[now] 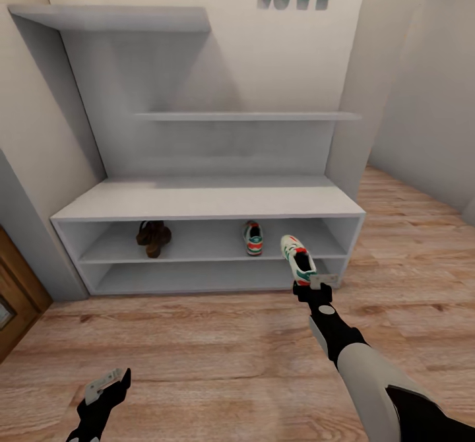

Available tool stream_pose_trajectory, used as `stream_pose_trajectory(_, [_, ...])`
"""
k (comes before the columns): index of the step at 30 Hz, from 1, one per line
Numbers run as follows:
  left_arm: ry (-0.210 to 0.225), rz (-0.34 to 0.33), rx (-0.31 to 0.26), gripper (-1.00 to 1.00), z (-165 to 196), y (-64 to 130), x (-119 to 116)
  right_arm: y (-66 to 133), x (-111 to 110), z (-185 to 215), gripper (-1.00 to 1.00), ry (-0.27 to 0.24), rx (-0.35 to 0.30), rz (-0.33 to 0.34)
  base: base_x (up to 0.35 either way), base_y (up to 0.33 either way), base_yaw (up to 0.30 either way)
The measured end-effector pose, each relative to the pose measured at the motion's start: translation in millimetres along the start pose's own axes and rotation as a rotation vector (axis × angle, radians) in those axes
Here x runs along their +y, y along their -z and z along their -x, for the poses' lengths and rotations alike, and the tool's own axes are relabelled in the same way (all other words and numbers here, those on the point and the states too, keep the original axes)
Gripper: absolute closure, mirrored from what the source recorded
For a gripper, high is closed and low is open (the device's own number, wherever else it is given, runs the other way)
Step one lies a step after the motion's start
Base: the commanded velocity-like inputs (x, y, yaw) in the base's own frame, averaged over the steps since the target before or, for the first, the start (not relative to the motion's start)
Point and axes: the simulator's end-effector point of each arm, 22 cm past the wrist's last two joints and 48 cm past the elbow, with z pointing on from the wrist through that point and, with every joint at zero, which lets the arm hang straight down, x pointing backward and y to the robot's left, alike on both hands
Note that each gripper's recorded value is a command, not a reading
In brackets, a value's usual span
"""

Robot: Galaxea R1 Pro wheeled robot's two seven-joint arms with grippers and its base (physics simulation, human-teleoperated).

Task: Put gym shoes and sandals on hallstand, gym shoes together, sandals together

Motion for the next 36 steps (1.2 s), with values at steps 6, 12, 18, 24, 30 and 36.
stream_pose_trajectory(6, [-0.013, -0.009, 0.002, -1.0, -0.5, 0.0, -1.9, 0.0, -0.2, -0.4, 1.0, 0.0, 0.001, 0.0, 0.105, 0.104, 0.0])
stream_pose_trajectory(12, [-0.017, -0.01, 0.003, -1.0, -0.6, 0.0, -2.2, -0.1, -0.8, -0.7, 1.0, 0.001, 0.001, -0.001, 0.057, 0.049, 0.0])
stream_pose_trajectory(18, [-0.017, -0.011, 0.003, -1.0, -0.6, 0.0, -2.3, -0.1, -0.9, -0.7, 1.0, 0.001, 0.001, -0.001, 0.135, 0.069, 0.0])
stream_pose_trajectory(24, [-0.017, -0.011, 0.003, -1.0, -0.6, 0.0, -2.4, -0.1, -0.9, -0.8, 1.0, 0.001, 0.001, -0.001, 0.112, 0.095, 0.0])
stream_pose_trajectory(30, [-0.017, -0.011, 0.003, -1.0, -0.6, 0.0, -2.5, 0.0, -0.8, -1.3, 1.0, 0.001, 0.002, -0.001, 0.097, 0.087, 0.0])
stream_pose_trajectory(36, [-0.017, -0.01, 0.003, -1.0, -0.6, 0.0, -2.3, -0.2, -5.5, -1.4, 1.0, -0.007, 0.002, -0.016, 0.018, 0.016, 0.0])
